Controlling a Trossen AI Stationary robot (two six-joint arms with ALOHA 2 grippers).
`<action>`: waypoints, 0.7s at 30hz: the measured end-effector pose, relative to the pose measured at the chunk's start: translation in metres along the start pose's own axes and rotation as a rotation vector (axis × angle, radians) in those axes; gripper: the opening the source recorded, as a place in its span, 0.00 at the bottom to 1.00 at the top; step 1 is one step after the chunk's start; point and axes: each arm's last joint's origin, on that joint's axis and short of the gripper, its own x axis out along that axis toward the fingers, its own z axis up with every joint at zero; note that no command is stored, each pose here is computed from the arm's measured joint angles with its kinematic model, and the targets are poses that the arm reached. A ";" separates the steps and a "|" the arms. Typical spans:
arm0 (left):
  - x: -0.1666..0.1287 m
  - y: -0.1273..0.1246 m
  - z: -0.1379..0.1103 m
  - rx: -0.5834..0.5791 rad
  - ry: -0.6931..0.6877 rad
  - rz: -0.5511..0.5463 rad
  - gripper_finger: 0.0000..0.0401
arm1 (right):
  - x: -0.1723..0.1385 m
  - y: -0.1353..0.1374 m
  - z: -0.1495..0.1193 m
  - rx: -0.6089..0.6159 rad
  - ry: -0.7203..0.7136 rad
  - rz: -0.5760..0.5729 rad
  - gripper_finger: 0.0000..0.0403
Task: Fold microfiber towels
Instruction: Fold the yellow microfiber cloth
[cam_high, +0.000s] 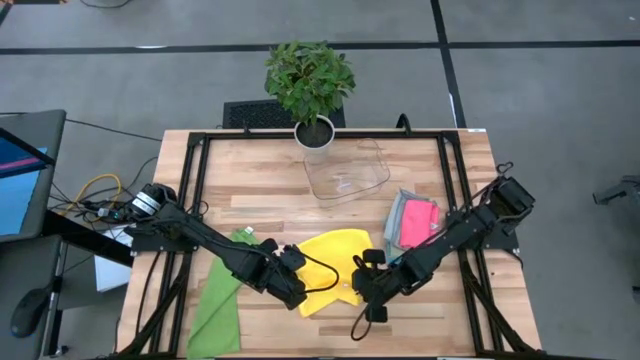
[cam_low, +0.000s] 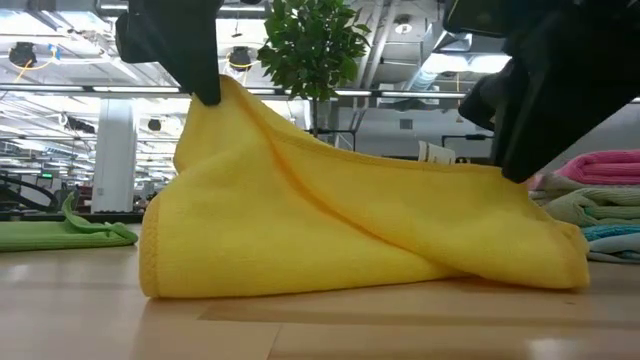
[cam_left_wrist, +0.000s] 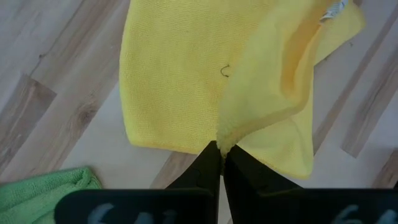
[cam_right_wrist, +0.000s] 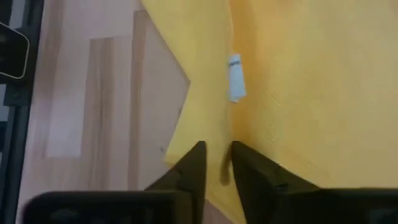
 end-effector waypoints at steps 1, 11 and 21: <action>0.000 0.000 0.000 0.000 0.000 0.000 0.01 | 0.000 0.000 0.000 0.000 0.002 0.000 0.24; 0.000 0.000 0.000 -0.014 0.005 -0.005 0.01 | -0.001 0.003 -0.006 0.028 0.048 0.047 0.02; -0.002 -0.015 -0.003 -0.091 0.178 -0.221 0.01 | -0.065 0.021 -0.011 0.146 -0.023 0.105 0.01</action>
